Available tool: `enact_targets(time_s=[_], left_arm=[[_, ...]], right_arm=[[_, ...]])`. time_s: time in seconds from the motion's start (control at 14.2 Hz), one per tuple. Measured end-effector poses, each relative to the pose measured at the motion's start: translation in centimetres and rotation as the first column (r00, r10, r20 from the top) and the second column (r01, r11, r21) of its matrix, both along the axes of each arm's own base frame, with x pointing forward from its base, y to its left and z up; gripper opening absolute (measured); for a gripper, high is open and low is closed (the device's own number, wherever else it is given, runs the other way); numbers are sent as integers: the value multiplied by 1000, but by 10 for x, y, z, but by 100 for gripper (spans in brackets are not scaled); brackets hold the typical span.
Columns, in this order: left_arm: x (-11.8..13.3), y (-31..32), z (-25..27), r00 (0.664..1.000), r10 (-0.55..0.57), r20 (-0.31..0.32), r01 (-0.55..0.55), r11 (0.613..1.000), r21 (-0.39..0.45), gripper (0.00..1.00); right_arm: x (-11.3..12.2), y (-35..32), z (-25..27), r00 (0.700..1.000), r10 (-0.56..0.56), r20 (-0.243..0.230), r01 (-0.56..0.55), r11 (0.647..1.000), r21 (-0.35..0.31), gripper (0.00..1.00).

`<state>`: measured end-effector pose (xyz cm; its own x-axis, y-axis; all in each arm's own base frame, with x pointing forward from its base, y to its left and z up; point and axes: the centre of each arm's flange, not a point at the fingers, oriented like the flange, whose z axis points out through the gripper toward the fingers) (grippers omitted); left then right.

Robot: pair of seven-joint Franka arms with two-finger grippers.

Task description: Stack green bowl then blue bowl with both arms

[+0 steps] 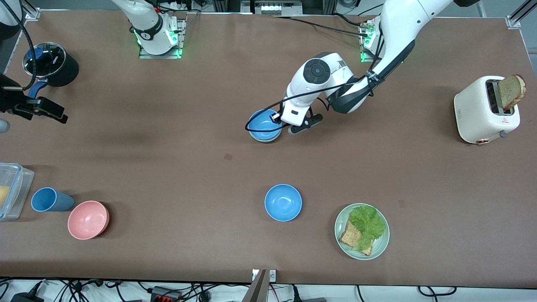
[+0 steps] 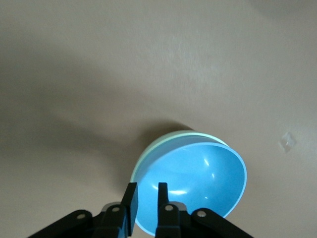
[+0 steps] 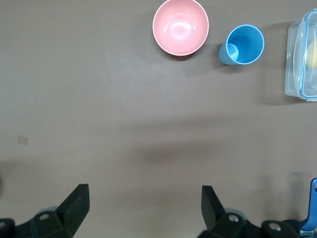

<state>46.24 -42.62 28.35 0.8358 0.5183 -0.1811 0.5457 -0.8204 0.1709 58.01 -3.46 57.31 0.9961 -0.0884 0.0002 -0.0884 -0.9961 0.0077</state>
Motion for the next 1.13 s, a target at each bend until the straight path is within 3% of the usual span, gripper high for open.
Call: enact_targets(time_s=[0.35, 0.49, 0.85, 1.13], left_arm=[[49, 41, 52, 997, 71, 21, -71, 997, -10, 25], [74, 74, 71, 998, 44, 36, -44, 999, -8, 25], [130, 140, 125, 981, -178, 75, 175, 984, 43, 26], [164, 221, 144, 918, -391, 60, 388, 920, 59, 28]], right_arm=[[0, 2, 0, 1000, 28, 0, -28, 1000, 0, 100], [0, 2, 0, 999, 36, 0, -36, 999, 1, 100], [0, 2, -1, 999, 38, -1, -38, 999, 1, 100], [0, 3, -1, 999, 41, -2, -41, 999, 1, 100]])
